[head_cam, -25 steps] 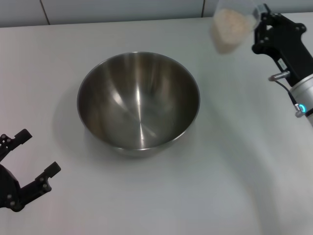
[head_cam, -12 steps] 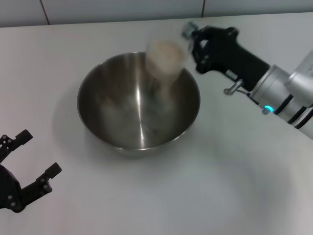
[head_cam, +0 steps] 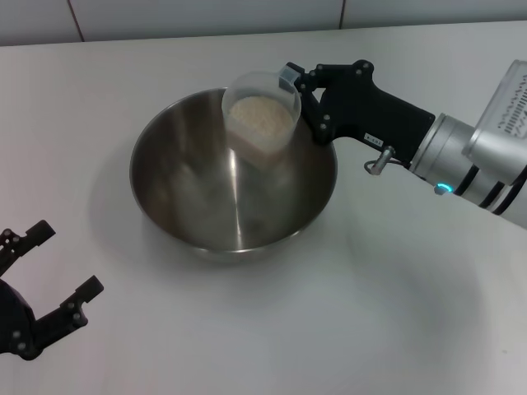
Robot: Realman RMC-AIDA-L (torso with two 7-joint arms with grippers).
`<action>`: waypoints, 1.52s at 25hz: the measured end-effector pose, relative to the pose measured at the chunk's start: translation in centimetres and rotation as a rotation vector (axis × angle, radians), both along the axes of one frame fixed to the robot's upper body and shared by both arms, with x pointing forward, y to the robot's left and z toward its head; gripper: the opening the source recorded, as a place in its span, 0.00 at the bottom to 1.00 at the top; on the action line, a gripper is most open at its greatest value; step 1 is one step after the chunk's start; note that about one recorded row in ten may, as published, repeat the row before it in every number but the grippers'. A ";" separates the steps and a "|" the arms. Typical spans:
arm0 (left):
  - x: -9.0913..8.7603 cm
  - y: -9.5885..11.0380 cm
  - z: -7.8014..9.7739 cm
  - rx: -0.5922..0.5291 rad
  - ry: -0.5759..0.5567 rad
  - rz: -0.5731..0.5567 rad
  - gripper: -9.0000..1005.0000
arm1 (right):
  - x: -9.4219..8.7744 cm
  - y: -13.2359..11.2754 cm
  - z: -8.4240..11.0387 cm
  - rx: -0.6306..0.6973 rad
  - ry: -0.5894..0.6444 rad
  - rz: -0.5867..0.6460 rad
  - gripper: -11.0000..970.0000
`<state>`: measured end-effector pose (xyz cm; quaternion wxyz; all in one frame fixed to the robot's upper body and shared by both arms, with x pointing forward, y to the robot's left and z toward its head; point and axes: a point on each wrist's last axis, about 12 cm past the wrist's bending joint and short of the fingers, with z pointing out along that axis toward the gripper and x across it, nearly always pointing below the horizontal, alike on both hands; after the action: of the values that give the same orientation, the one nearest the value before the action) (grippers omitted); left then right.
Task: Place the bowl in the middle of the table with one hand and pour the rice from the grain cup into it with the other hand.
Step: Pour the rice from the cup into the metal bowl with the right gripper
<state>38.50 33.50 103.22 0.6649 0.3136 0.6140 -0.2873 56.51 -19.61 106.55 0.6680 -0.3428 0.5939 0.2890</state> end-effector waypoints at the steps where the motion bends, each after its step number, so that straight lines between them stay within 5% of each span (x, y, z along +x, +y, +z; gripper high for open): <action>1: 0.0 0.0 0.0 0.000 0.000 0.000 0.87 | 0.0 0.0 0.0 -0.013 -0.014 0.000 0.03; 24: -0.2 -0.3 -0.1 -0.015 0.000 0.017 0.87 | -1.4 3.1 -0.2 -0.681 -1.034 -0.100 0.02; 38: -0.1 -0.3 -0.3 0.000 0.013 0.014 0.87 | -2.1 4.2 -0.6 -0.981 -1.423 -0.148 0.03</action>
<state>38.38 33.17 102.87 0.6628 0.3074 0.6206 -0.2848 54.40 -15.44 105.95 0.6745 -0.6521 0.1134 -0.3270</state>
